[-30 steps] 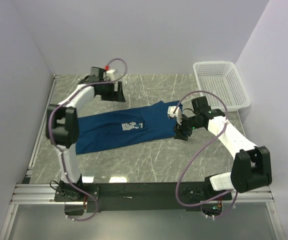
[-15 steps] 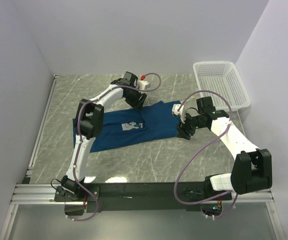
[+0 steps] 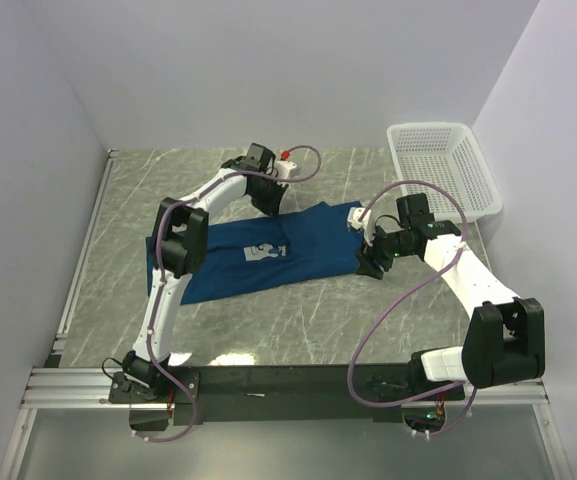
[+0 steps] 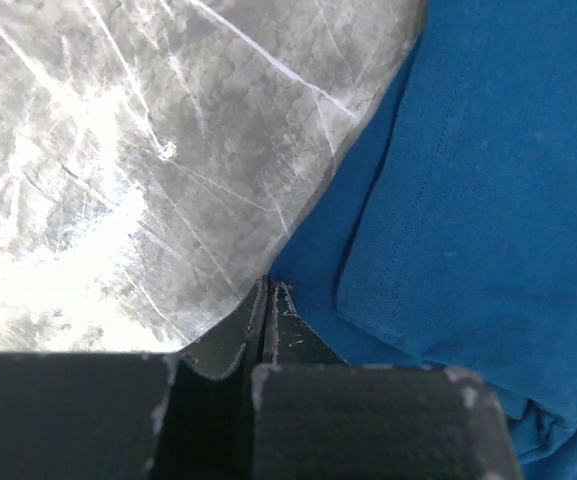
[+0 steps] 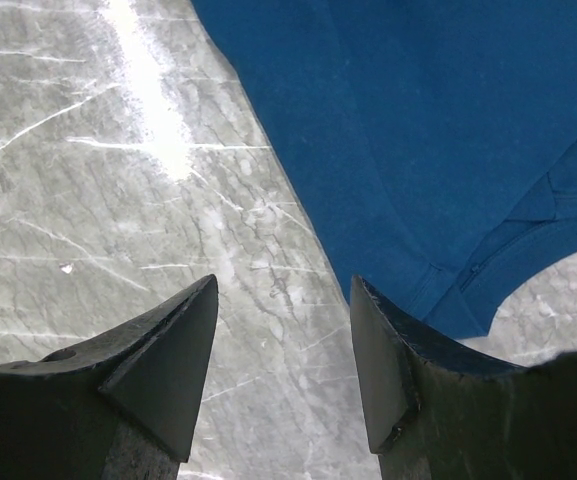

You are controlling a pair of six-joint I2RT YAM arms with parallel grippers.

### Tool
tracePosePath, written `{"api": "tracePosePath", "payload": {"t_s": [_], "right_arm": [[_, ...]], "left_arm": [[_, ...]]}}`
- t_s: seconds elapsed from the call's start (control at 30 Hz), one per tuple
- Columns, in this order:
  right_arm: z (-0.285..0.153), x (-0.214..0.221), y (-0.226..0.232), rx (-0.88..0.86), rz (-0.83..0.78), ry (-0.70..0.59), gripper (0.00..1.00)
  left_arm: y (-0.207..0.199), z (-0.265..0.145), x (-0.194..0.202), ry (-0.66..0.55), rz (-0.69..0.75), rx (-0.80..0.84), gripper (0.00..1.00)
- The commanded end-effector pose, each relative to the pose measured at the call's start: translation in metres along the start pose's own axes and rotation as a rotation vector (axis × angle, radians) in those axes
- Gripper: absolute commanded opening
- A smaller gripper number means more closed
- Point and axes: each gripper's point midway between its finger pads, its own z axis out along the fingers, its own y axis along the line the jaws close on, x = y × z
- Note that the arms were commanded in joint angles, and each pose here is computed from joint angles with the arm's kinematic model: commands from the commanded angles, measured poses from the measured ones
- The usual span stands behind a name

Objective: Fold and stack the t-shirts
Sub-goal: Fold the tshirt

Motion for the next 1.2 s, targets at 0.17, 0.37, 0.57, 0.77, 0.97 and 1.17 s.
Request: {"api": "tracePosePath", "payload": {"t_s": [0.17,0.37,0.57,0.77,0.97,1.17], "right_arm": [[-0.001,0.000,-0.007,0.020,0.010,-0.012,0.62],[0.000,0.004,-0.012,0.038,0.018,0.007,0.61],[0.009,0.002,-0.014,0.026,-0.021,0.041,0.61],[0.059,-0.028,0.017,-0.079,-0.393,0.115,0.63],[0.149,-0.130,0.032,0.115,-0.815,-0.030,0.68],[0.245,-0.199,0.073,0.253,-0.941,-0.108,0.68]], "left_arm": [[0.090,-0.049,-0.034,-0.238,-0.381,-0.061,0.00],[0.211,-0.095,0.025,-0.313,-0.855,-0.361,0.00],[0.220,-0.138,0.018,-0.423,-0.830,-0.352,0.99],[0.187,-0.230,0.007,-0.591,-0.807,-0.468,1.00],[0.137,-0.352,0.065,-0.868,-1.016,-0.606,0.99],[0.083,-0.414,0.127,-0.978,-1.081,-0.657,0.99]]}}
